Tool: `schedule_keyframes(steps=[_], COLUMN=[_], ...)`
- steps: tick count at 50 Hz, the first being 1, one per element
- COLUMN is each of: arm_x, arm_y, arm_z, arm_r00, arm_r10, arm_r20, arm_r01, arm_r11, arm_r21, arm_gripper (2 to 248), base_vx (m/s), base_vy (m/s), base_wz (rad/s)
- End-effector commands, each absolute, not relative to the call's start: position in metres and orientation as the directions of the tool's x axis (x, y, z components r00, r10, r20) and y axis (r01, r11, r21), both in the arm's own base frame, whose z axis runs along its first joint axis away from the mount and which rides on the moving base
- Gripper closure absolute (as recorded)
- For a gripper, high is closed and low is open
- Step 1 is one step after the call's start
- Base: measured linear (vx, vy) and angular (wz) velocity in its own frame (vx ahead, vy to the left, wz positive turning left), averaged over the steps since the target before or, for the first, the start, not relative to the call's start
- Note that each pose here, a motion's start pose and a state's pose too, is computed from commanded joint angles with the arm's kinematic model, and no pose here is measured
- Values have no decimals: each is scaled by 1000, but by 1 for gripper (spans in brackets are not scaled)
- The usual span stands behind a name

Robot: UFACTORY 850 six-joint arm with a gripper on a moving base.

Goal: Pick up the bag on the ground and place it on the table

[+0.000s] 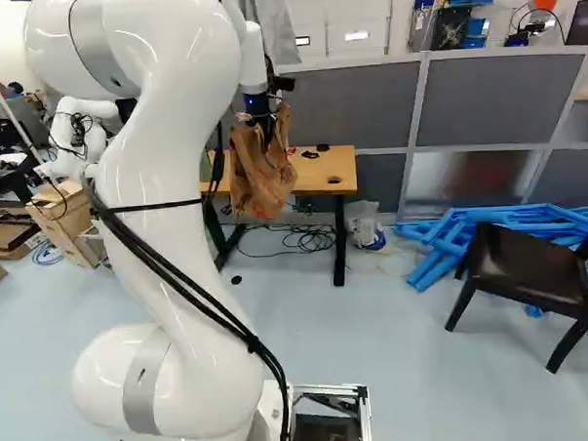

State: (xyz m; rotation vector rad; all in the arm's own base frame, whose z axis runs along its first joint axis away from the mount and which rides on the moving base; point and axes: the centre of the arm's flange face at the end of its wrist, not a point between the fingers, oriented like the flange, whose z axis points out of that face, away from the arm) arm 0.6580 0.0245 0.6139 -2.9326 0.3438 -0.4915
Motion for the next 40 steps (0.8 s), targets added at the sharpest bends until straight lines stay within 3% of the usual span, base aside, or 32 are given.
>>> schedule_keyframes(steps=[40], arm_x=[658], arm_y=[25], arm_z=[614], arm_r00=[920], arm_r10=[-248], arm_r20=[303], arm_r01=[-200], arm_r11=[-963], arm_r21=[-182], arm_gripper=[229], base_vx=[133], base_vy=[-81], base_wz=[1])
